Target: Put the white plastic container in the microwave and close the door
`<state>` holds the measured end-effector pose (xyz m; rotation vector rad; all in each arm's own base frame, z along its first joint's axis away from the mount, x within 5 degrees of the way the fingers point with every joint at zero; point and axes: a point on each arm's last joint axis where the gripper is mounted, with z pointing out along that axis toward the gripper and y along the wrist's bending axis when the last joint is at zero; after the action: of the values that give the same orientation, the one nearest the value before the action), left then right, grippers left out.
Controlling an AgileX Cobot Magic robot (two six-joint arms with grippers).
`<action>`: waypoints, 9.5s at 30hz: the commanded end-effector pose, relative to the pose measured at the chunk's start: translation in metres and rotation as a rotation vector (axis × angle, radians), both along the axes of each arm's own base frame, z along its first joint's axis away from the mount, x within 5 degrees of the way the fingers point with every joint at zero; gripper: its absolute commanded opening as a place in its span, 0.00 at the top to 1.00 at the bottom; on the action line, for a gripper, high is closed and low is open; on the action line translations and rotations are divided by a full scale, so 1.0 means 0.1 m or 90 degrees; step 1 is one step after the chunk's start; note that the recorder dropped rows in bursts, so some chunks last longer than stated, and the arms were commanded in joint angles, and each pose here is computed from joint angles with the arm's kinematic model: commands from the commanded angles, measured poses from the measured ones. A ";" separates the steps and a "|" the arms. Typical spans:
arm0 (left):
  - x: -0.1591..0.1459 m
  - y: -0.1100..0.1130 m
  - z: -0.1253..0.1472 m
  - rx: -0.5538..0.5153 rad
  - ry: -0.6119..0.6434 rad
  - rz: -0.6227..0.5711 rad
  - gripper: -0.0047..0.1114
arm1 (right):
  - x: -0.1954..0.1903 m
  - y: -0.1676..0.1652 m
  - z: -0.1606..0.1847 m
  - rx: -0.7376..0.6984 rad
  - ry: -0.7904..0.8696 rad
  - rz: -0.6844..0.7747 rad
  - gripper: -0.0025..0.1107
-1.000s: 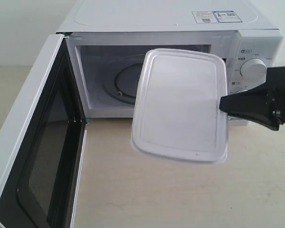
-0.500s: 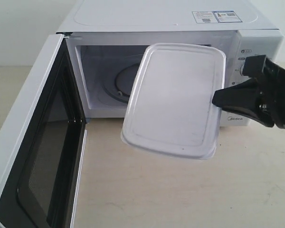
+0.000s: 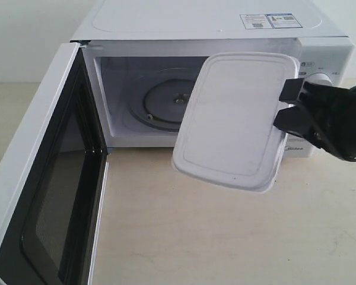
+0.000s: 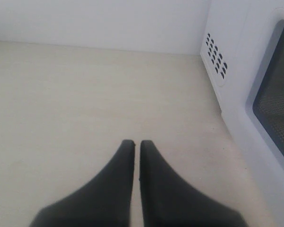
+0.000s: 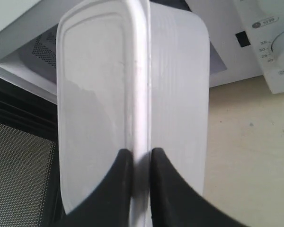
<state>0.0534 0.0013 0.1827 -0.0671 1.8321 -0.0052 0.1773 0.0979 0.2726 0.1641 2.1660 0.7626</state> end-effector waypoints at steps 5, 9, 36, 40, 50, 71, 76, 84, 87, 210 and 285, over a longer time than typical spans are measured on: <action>0.00 0.00 -0.01 -0.005 -0.004 0.002 0.92 | -0.20 0.16 -0.23 0.123 -0.023 0.010 0.98; 0.00 0.00 -0.01 -0.005 -0.004 0.002 0.92 | -0.31 0.12 -0.43 0.202 -0.011 0.000 0.98; 0.00 0.00 -0.01 -0.005 -0.004 0.002 0.92 | 0.17 0.54 -1.13 0.395 0.056 -0.138 0.98; 0.00 0.00 -0.01 -0.005 -0.004 0.002 0.92 | 0.29 0.64 -1.14 0.403 0.052 -0.146 0.98; 0.00 0.00 -0.01 -0.005 -0.004 0.002 0.92 | 0.59 0.83 -1.08 0.399 0.032 -0.173 0.98; 0.00 0.00 -0.01 -0.005 -0.004 0.002 0.92 | 1.27 1.18 -0.95 0.414 -0.009 -0.279 0.98; 0.00 0.00 -0.01 -0.005 -0.004 0.002 0.92 | 1.44 1.25 -0.93 0.398 -0.012 -0.287 0.98; 0.00 0.00 -0.01 -0.005 -0.004 0.002 0.92 | 1.65 1.33 -0.99 0.380 -0.004 -0.288 0.98; 0.00 0.00 -0.01 -0.005 -0.004 0.002 0.92 | 1.67 1.34 -1.04 0.372 0.001 -0.288 0.98; 0.00 0.00 -0.01 -0.005 -0.004 0.002 0.92 | 0.19 0.61 -0.92 -0.153 -0.127 0.153 0.98; 0.33 -0.32 1.46 -0.272 0.176 -0.151 0.92 | -0.61 -0.04 -0.68 -0.108 -0.177 0.155 0.98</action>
<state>0.0854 -0.0240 0.3314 -0.2386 1.8951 -0.5555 0.1167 0.0946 0.2035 -0.2695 2.0123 0.6912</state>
